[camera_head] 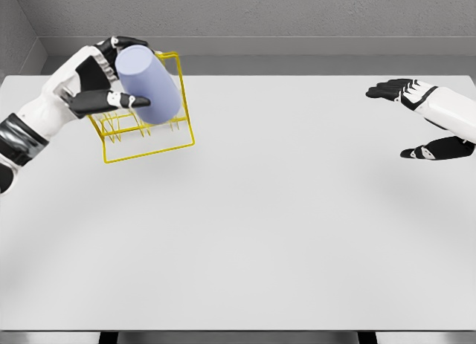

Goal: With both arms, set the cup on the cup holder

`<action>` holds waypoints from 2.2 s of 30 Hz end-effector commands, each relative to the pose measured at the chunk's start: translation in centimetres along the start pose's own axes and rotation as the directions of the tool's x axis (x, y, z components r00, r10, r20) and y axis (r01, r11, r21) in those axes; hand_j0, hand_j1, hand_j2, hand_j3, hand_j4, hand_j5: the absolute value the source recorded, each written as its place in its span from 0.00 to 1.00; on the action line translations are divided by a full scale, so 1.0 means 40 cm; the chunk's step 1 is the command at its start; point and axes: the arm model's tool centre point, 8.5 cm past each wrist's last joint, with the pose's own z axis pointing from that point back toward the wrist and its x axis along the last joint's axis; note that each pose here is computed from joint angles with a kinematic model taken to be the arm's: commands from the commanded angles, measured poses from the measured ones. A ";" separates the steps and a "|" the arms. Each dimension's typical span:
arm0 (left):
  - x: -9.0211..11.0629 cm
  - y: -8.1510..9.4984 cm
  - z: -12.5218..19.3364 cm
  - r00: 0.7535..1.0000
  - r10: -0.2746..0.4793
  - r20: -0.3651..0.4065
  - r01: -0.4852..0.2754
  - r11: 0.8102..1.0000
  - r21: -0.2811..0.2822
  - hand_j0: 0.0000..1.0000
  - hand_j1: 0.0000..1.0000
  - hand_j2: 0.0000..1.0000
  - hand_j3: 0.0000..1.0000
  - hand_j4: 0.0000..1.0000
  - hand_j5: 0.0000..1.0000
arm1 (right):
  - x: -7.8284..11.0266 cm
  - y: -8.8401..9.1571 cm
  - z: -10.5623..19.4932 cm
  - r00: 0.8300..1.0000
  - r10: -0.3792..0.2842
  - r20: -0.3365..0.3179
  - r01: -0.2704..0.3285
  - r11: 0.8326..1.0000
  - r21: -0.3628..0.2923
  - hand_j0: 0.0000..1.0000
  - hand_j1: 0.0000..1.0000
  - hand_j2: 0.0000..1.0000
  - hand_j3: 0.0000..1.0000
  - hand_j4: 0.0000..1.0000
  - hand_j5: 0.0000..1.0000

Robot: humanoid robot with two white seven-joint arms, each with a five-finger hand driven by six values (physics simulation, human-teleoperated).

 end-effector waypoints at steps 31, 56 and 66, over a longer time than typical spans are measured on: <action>-0.008 0.117 0.020 1.000 -0.010 -0.025 0.013 0.992 0.124 0.63 0.63 0.63 0.63 0.63 0.63 | 0.000 -0.002 0.000 1.000 -0.006 0.001 0.006 1.000 -0.004 1.00 1.00 1.00 1.00 1.00 1.00; -0.034 0.120 0.022 0.999 -0.007 -0.051 0.013 0.991 0.132 0.99 0.99 0.99 0.99 0.99 0.99 | -0.002 -0.001 0.001 1.000 -0.008 -0.002 0.008 1.000 -0.004 1.00 1.00 1.00 1.00 1.00 1.00; -0.006 0.112 0.019 0.999 -0.029 -0.026 0.032 0.993 0.113 1.00 1.00 1.00 1.00 1.00 1.00 | -0.002 -0.001 0.001 1.000 -0.008 -0.002 0.008 1.000 -0.004 1.00 1.00 1.00 1.00 1.00 1.00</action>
